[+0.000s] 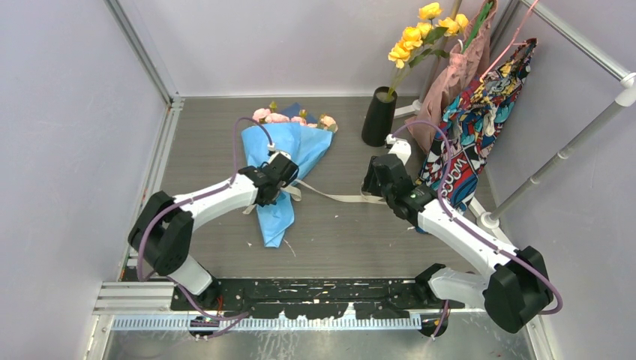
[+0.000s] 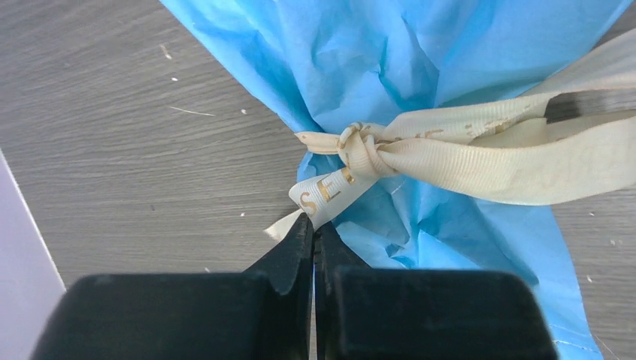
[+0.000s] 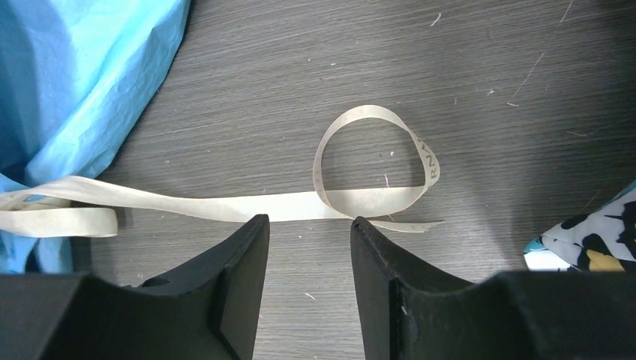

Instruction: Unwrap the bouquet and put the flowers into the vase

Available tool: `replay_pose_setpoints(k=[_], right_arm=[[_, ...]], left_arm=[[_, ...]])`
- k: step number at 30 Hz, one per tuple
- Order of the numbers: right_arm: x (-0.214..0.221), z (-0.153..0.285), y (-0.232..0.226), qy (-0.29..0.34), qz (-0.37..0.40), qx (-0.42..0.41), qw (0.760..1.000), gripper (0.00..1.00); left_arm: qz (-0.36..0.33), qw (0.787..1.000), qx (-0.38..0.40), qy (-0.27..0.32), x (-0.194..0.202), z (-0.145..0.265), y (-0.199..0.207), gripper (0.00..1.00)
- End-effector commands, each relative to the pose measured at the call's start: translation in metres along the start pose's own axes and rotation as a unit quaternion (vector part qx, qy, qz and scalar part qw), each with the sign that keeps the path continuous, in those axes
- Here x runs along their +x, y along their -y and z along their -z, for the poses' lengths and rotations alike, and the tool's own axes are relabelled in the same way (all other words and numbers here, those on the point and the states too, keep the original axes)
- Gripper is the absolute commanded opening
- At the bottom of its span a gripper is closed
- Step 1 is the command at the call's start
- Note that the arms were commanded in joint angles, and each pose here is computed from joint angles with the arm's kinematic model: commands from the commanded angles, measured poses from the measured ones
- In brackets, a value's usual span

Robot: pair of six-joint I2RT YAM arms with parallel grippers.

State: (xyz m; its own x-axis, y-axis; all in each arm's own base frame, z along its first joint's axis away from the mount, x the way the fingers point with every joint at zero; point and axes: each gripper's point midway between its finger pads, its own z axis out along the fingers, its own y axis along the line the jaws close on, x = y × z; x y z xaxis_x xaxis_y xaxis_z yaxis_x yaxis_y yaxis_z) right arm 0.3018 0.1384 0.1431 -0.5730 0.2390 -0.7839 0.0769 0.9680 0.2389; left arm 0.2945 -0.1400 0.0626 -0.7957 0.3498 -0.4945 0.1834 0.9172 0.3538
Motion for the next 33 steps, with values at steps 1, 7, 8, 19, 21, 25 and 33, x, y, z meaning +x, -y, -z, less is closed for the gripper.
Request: replay_pose_setpoints(k=[1, 7, 8, 19, 21, 25, 33], right_arm=[[-0.01, -0.003, -0.014, 0.016, -0.016, -0.022, 1.0, 0.49], [-0.009, -0.004, -0.015, 0.015, -0.018, -0.024, 0.999, 0.49], [-0.009, -0.004, -0.014, 0.016, -0.018, -0.023, 0.999, 0.5], [-0.007, -0.004, -0.012, 0.015, -0.017, -0.021, 1.0, 0.49], [-0.006, -0.005, -0.013, 0.014, -0.016, -0.021, 1.0, 0.49], [-0.002, -0.007, -0.012, 0.009, -0.015, -0.021, 1.0, 0.49], [0.002, -0.009, -0.01, 0.007, -0.013, -0.018, 1.0, 0.5]], left_arm=[[0.032, 0.997, -0.012, 0.073, -0.043, 0.041, -0.022, 0.0], [0.038, 0.995, -0.017, 0.087, -0.048, 0.055, -0.033, 0.33], [0.037, 0.996, -0.016, 0.081, -0.045, 0.055, -0.032, 0.48], [0.037, 0.999, -0.035, 0.006, -0.009, 0.041, -0.03, 0.79], [0.038, 0.999, -0.034, -0.007, -0.003, 0.036, -0.027, 0.77], [0.034, 0.998, -0.046, -0.019, 0.004, 0.032, -0.029, 0.75], [0.026, 0.997, -0.066, -0.032, 0.011, 0.025, -0.035, 0.73]])
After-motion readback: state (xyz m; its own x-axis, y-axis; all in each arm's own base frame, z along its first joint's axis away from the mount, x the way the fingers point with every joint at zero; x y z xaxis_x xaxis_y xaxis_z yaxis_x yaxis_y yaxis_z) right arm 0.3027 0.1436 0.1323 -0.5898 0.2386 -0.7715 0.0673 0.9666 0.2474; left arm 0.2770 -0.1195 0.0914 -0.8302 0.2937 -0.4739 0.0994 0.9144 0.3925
